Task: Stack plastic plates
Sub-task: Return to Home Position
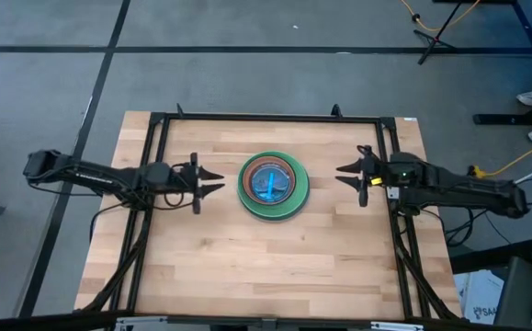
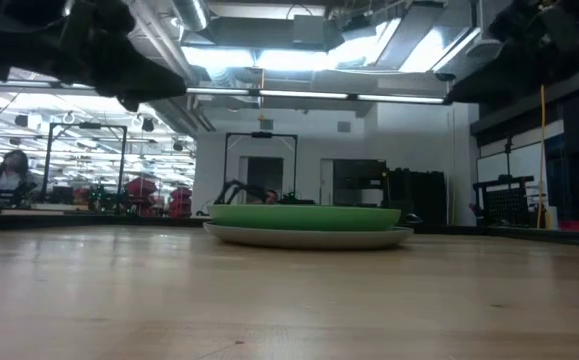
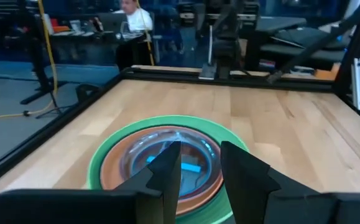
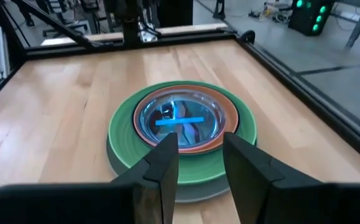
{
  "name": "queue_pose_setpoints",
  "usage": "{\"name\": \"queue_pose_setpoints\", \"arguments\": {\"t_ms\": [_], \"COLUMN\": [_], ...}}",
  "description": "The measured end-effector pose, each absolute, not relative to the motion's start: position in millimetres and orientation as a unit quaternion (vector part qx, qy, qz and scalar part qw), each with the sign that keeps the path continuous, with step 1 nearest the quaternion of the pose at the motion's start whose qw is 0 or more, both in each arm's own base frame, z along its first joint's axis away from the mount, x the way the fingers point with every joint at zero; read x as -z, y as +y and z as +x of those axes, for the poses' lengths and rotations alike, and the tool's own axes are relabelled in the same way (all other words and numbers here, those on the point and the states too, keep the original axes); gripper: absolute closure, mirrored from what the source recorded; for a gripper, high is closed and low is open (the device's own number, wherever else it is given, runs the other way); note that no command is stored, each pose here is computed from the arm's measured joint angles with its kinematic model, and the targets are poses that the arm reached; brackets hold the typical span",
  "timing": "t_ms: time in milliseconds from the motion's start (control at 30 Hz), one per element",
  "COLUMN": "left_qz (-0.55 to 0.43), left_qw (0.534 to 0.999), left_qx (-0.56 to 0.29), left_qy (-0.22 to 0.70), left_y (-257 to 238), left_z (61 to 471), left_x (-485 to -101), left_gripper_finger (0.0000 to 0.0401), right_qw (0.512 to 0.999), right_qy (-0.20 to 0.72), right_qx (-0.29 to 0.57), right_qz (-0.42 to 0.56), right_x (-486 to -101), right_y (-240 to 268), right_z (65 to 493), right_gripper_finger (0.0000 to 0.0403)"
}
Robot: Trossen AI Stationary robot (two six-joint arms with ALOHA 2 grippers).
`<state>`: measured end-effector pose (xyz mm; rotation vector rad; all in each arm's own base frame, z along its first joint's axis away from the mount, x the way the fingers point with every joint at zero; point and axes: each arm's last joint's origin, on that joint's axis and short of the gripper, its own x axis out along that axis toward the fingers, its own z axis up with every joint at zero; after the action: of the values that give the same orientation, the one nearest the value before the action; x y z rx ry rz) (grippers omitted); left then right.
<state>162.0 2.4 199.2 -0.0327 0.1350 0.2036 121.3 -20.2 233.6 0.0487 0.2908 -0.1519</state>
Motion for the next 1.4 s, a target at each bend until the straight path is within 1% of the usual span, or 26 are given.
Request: {"name": "queue_pose_setpoints", "arguments": {"t_ms": [300, 533, 700, 833, 1067, 1200, 1333, 1400], "left_qz": [-0.024, -0.035, -0.041, -0.042, -0.062, -0.064, -0.064, -0.062], "left_qw": [0.994, 0.993, 0.992, 0.991, 0.992, 0.993, 0.995, 0.996], "left_qx": [-0.103, -0.113, -0.115, -0.128, -0.110, -0.104, -0.065, -0.059], "left_qy": [0.016, -0.013, -0.016, -0.002, 0.024, 0.004, -0.028, -0.031], "left_y": [3, 4, 4, 5, 4, 4, 2, 2], "left_z": [137, 123, 116, 113, 106, 102, 97, 96], "left_x": [-191, -180, -171, -169, -163, -166, -172, -172], "left_gripper_finger": [0.0294, 0.0294, 0.0298, 0.0312, 0.0346, 0.0365, 0.0384, 0.0393], "right_qw": [0.991, 0.991, 0.991, 0.992, 0.994, 0.994, 0.995, 0.996], "right_qy": [0.115, 0.113, 0.113, 0.104, 0.091, 0.091, 0.091, 0.081], "right_qx": [0.067, 0.067, 0.067, 0.061, 0.049, 0.049, 0.048, 0.045], "right_qz": [0.022, 0.022, 0.021, 0.021, 0.020, 0.020, 0.020, 0.017], "right_x": [-238, -239, -239, -241, -243, -243, -243, -239], "right_y": [-18, -18, -18, -18, -17, -17, -17, -17], "right_z": [113, 113, 113, 113, 114, 114, 114, 115], "right_gripper_finger": [0.0283, 0.0283, 0.0283, 0.0283, 0.0283, 0.0283, 0.0283, 0.0283]}}
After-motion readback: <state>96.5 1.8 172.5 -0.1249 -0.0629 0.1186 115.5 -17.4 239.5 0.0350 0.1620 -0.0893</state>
